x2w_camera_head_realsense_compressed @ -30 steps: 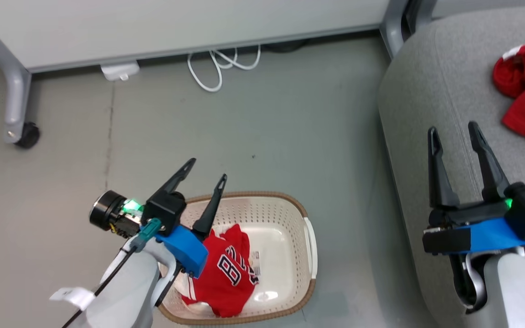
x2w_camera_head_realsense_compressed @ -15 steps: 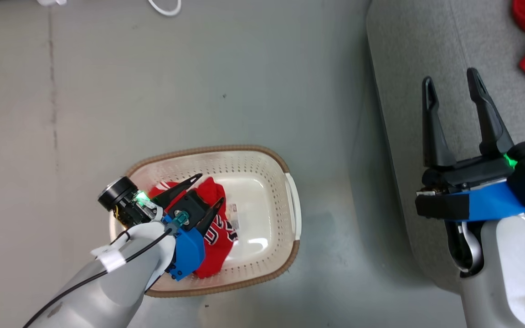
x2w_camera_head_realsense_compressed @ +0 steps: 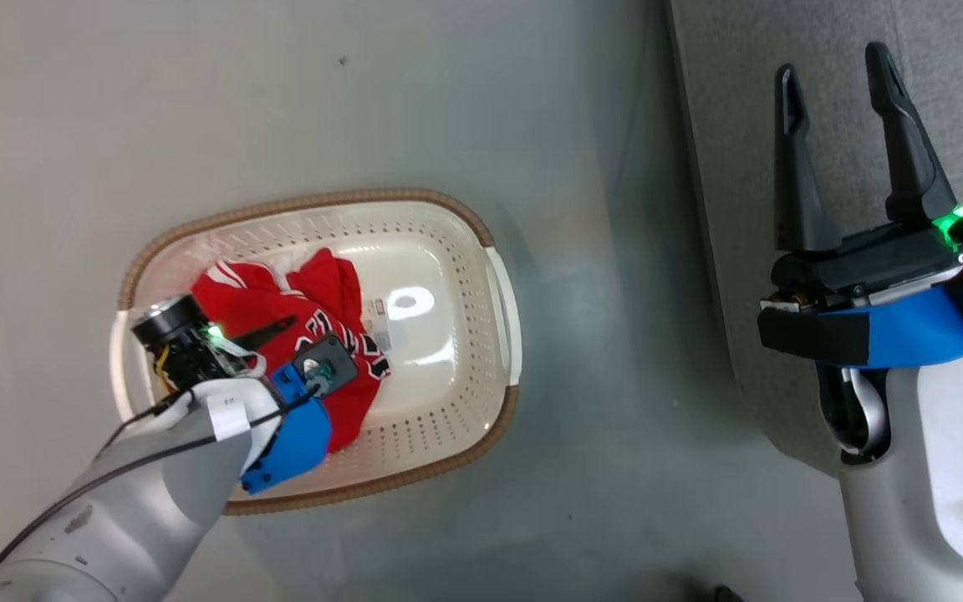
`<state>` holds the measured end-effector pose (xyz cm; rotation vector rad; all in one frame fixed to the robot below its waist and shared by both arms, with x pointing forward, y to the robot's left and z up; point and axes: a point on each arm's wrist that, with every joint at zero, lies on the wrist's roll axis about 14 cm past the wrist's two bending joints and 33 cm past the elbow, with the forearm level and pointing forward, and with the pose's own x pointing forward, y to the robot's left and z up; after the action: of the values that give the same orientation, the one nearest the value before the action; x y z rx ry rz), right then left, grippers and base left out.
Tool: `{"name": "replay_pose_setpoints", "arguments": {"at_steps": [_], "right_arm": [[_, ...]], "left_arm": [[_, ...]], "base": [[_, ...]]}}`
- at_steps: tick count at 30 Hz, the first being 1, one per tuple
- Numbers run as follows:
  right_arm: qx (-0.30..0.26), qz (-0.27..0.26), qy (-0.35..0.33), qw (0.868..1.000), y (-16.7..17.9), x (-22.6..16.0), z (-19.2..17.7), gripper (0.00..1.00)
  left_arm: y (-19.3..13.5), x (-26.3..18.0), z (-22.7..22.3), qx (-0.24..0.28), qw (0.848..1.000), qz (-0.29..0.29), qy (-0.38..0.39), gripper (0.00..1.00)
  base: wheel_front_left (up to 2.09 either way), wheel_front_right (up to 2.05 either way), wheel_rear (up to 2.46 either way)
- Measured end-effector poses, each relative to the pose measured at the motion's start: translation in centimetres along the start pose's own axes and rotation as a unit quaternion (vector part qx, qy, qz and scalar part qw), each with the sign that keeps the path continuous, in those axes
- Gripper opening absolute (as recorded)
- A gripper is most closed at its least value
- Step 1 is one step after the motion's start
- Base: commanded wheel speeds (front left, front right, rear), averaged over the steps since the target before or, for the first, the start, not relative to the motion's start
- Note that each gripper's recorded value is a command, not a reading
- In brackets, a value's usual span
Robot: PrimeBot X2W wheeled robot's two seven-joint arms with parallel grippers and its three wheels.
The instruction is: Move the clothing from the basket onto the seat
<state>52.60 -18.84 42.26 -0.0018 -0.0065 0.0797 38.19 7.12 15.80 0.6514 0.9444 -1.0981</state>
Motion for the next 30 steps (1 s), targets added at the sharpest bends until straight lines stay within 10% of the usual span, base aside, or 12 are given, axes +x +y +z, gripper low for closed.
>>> {"name": "replay_pose_setpoints", "arguments": {"at_steps": [10, 28, 29, 30], "right_arm": [[-0.012, -0.005, 0.023, 1.0, -0.9, 0.8, -3.1, 1.0], [-0.026, -0.012, 0.068, 0.997, -1.9, 0.7, -8.9, 1.0], [-0.027, -0.012, 0.069, 0.997, -1.9, 0.7, -9.0, 1.0], [-0.028, -0.011, 0.069, 0.997, -1.9, 0.7, -9.1, 1.0]], "left_arm": [[0.3, 3.6, -4.2, 0.077, 0.993, -0.031, 0.088, 1.0], [-0.6, 9.1, -7.0, 0.059, 0.989, -0.068, 0.117, 1.0], [-0.7, 9.2, -7.1, 0.058, 0.989, -0.07, 0.119, 0.69], [-0.8, 9.3, -7.2, 0.058, 0.989, -0.071, 0.119, 0.17]], "base": [[0.0, 0.0, 0.0], [0.0, 0.0, 0.0], [0.0, 0.0, 0.0], [0.0, 0.0, 0.0]]}}
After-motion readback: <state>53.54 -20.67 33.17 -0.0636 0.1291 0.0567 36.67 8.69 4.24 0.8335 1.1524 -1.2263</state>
